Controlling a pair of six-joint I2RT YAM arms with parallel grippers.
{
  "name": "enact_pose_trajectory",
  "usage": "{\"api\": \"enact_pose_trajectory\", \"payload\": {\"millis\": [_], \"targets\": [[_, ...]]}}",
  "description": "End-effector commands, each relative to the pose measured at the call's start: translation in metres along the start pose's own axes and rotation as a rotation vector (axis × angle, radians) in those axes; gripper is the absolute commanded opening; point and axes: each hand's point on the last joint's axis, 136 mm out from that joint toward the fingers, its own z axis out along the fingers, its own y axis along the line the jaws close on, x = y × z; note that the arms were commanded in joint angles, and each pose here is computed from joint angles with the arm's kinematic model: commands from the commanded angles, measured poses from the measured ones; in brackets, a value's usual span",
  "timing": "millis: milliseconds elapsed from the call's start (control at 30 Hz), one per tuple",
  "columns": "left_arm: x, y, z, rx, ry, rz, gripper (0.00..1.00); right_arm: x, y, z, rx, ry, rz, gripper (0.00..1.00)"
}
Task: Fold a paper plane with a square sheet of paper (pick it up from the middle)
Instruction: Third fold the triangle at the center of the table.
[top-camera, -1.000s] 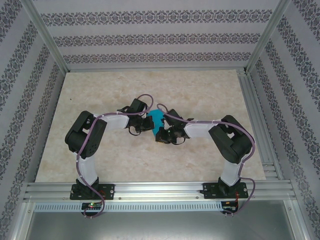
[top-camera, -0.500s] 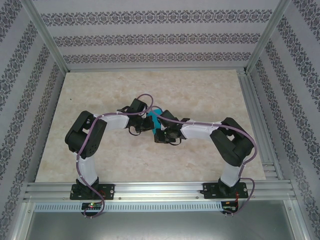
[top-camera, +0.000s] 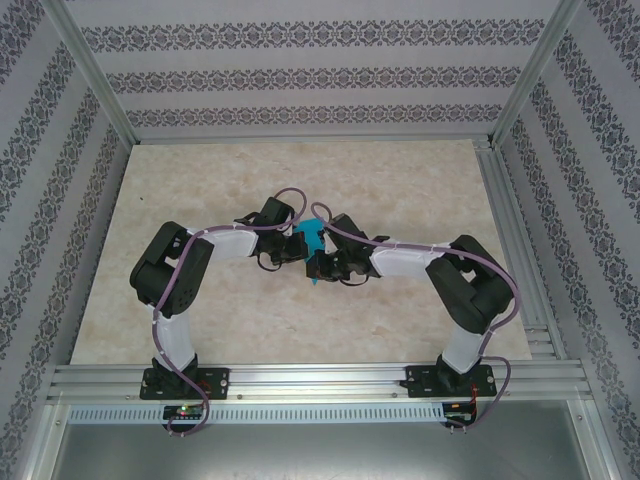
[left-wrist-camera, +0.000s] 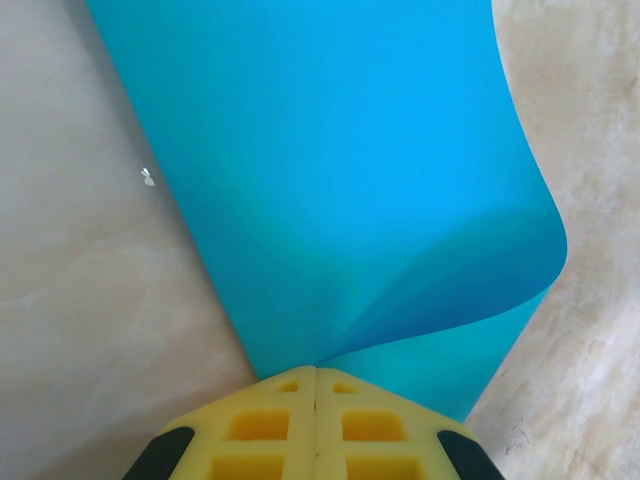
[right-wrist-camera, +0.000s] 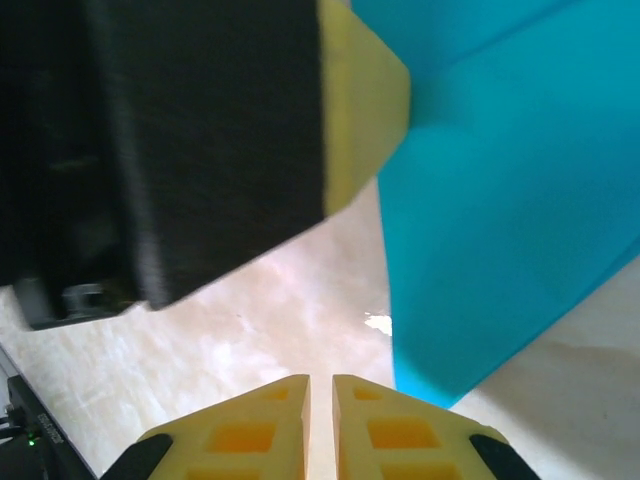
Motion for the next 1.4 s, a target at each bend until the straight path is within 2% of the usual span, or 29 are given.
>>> {"api": "enact_pose_trajectory", "payload": {"millis": [0, 267, 467, 600, 833, 1267, 1367], "targets": [[0.012, 0.019, 0.002, -0.079, 0.023, -0.022, 0.0, 0.014, -0.006, 0.013, -0.004, 0.044, 0.023, 0.14], [0.013, 0.019, 0.002, -0.079, 0.023, -0.022, 0.0, 0.028, -0.027, 0.023, 0.037, 0.09, 0.058, 0.13], [0.012, 0.019, 0.001, -0.08, 0.019, -0.021, 0.0, -0.006, 0.004, -0.011, -0.052, -0.03, 0.02, 0.13], [0.012, 0.019, 0.002, -0.081, 0.018, -0.022, 0.0, -0.023, -0.001, -0.021, -0.042, -0.076, 0.025, 0.13], [0.012, 0.018, 0.002, -0.077, 0.021, -0.02, 0.0, -0.043, -0.011, -0.012, -0.006, -0.087, 0.033, 0.13], [0.012, 0.02, 0.002, -0.081, 0.022, -0.016, 0.0, -0.043, -0.051, 0.007, 0.088, -0.056, 0.122, 0.1], [0.014, 0.021, 0.003, -0.086, 0.027, -0.016, 0.0, -0.048, -0.044, 0.001, 0.073, -0.069, 0.119, 0.1]]}}
